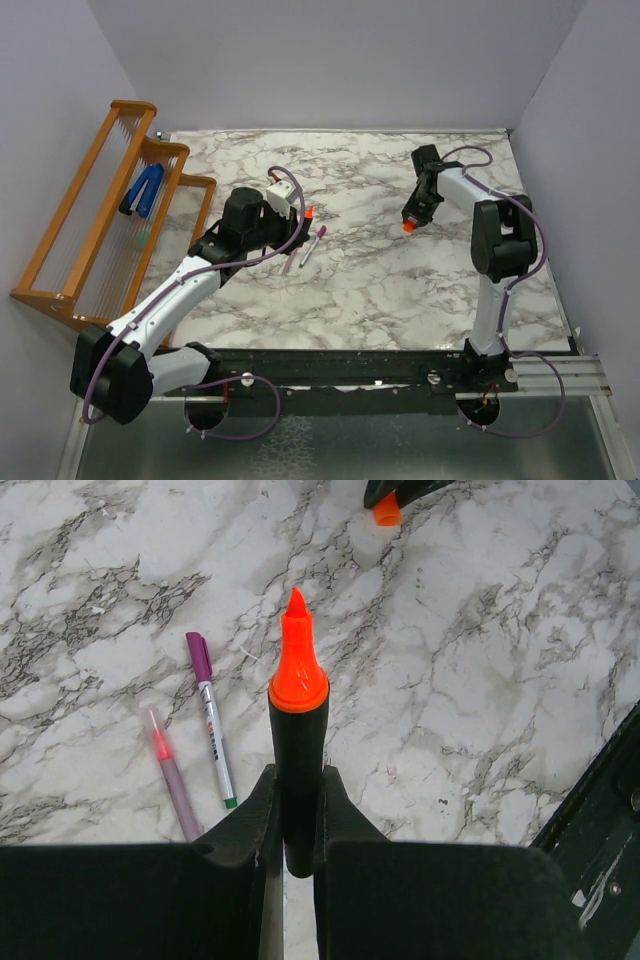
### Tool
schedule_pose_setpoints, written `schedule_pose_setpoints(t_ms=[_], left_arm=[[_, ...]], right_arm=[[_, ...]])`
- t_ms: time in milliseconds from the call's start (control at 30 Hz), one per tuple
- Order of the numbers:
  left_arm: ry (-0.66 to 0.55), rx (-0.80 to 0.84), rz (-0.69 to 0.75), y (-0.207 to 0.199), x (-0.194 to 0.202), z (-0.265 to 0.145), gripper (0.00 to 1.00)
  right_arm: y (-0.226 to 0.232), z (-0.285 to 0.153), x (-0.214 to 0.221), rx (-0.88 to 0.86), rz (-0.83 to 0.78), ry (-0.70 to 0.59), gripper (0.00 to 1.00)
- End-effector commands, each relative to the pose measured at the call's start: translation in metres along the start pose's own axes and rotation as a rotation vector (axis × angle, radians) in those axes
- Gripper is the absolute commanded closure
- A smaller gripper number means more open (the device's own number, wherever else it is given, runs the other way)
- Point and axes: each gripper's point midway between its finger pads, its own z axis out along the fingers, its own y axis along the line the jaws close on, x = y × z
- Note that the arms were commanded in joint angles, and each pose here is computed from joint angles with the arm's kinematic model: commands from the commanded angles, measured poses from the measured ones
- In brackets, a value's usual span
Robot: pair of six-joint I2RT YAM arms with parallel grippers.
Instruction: Insert the pens into the pen caps
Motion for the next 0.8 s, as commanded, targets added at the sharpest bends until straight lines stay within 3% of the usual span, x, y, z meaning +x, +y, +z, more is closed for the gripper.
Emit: schedule_pose_setpoints(t_ms=[0, 167, 333, 567, 767], left_arm=[[0.0, -0.009, 0.002, 0.003, -0.003, -0.001, 1.0], [0.01, -0.01, -0.002, 0.004, 0.0, 0.001, 1.0], [0.022, -0.022, -0.005, 0.007, 0.005, 0.002, 1.0], [0.056, 0.015, -0.012, 0.004, 0.014, 0.009, 1.0], [0.007, 0.146, -0.046, -0.02, 0.007, 0.011, 1.0]], right_arm=[[-0.005, 0.003, 0.012, -0.008, -0.04, 0.026, 1.0], [0.002, -0.028, -0.002, -0.064, -0.097, -0.051, 0.99], [0.021, -0.081, -0.011, -0.137, -0.213, -0.206, 1.0], [0.056, -0.161, 0.016, -0.423, -0.371, -0.328, 1.0], [0.071, -0.224, 0.042, -0.58, -0.506, -0.455, 0.99]])
